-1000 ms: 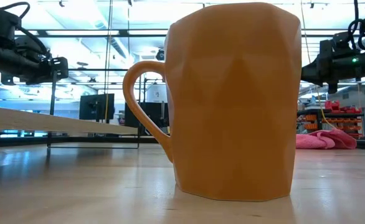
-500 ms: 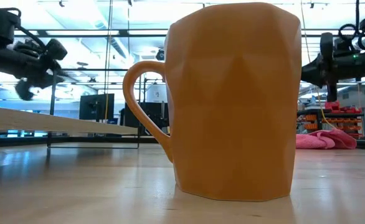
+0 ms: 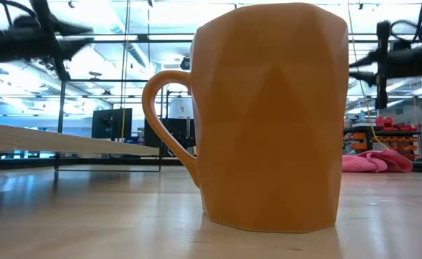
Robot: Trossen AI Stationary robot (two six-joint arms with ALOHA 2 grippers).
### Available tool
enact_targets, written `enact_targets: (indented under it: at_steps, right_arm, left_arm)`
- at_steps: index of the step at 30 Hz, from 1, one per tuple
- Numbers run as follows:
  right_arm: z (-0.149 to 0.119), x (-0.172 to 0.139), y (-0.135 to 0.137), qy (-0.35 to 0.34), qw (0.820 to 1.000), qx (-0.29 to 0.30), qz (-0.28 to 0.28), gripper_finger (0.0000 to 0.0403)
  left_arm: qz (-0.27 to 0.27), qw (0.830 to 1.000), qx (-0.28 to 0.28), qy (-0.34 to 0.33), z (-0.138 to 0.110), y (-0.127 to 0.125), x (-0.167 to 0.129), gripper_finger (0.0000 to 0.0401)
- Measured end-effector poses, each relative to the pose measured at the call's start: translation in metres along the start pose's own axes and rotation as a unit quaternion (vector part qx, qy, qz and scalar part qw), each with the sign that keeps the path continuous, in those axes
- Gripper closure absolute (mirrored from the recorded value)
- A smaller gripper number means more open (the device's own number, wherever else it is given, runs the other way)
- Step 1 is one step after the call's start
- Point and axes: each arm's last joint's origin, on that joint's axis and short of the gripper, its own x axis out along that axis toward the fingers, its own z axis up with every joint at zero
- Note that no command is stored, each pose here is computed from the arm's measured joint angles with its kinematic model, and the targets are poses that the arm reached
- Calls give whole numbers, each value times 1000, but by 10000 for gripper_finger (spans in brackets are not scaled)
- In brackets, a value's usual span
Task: Stack small to large cups/mugs on shelf
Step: Put the purple cup on the shelf
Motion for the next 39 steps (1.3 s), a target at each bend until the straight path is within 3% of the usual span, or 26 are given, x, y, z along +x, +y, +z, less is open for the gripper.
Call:
enact_targets:
  at_steps: [10, 21, 33, 39]
  right_arm:
    - [23, -20, 86, -23, 990, -74, 117, 360]
    - [37, -69, 189, -41, 950, -178, 254, 360]
    - [64, -66, 268, 105, 919, -211, 315, 360]
    - [82, -42, 283, 149, 916, -208, 309, 360]
  left_arm:
    - [-151, 988, 15, 9, 47, -71, 8, 318]
    - [-259, 963, 74, -1, 106, -150, 12, 311]
    - [-285, 954, 79, 51, 129, -170, 41, 313]
    - [-269, 959, 55, 73, 128, -160, 57, 311]
